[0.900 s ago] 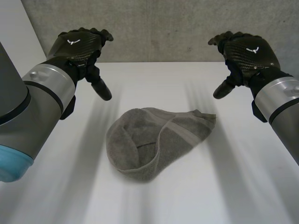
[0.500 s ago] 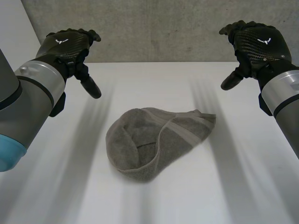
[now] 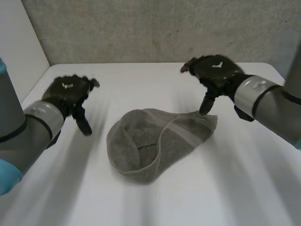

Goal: Fold the towel.

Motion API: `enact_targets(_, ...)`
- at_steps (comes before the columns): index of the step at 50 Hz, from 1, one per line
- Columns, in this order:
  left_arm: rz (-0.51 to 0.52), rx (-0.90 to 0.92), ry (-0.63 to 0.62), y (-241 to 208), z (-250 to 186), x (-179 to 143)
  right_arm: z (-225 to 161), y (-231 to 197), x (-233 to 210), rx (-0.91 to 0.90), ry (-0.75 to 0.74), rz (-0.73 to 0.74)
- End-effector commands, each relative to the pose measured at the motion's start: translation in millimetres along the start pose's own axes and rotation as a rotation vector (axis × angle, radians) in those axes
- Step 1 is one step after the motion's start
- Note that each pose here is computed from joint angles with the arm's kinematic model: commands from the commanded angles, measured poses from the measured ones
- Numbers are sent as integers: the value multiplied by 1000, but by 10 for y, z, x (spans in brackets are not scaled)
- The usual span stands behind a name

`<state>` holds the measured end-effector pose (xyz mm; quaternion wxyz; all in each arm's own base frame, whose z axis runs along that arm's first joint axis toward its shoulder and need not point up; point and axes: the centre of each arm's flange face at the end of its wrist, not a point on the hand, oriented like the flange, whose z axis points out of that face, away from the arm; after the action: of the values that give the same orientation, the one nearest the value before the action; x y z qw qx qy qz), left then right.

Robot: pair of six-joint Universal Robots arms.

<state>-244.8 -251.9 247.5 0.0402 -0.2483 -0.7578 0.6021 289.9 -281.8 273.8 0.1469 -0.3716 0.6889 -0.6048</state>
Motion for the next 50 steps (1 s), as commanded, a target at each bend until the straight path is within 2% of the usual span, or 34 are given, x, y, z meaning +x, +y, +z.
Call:
enact_targets(1, 53, 6, 103, 449, 160, 61, 467, 346, -177, -135, -109, -62)
enact_targets(5, 87, 21, 146, 589, 224, 126, 702, 551, -373, -167, -164, -130)
enact_targets(15, 239, -25, 237, 1015, 421, 298, 939, 884, -640, -233, -246, -173)
enact_targets(21, 242, -21, 242, 1037, 459, 327, 975, 869, -628, -227, -244, -178)
enact_targets(27, 241, 63, 242, 961, 530, 436, 968, 822, -564, -219, -224, -178)
enact_targets(32, 184, 151, 248, 855, 569, 547, 871, 741, -533, -233, -213, -180)
enact_targets(50, 160, 147, 281, 899, 571, 672, 742, 823, -570, -288, -240, -168)
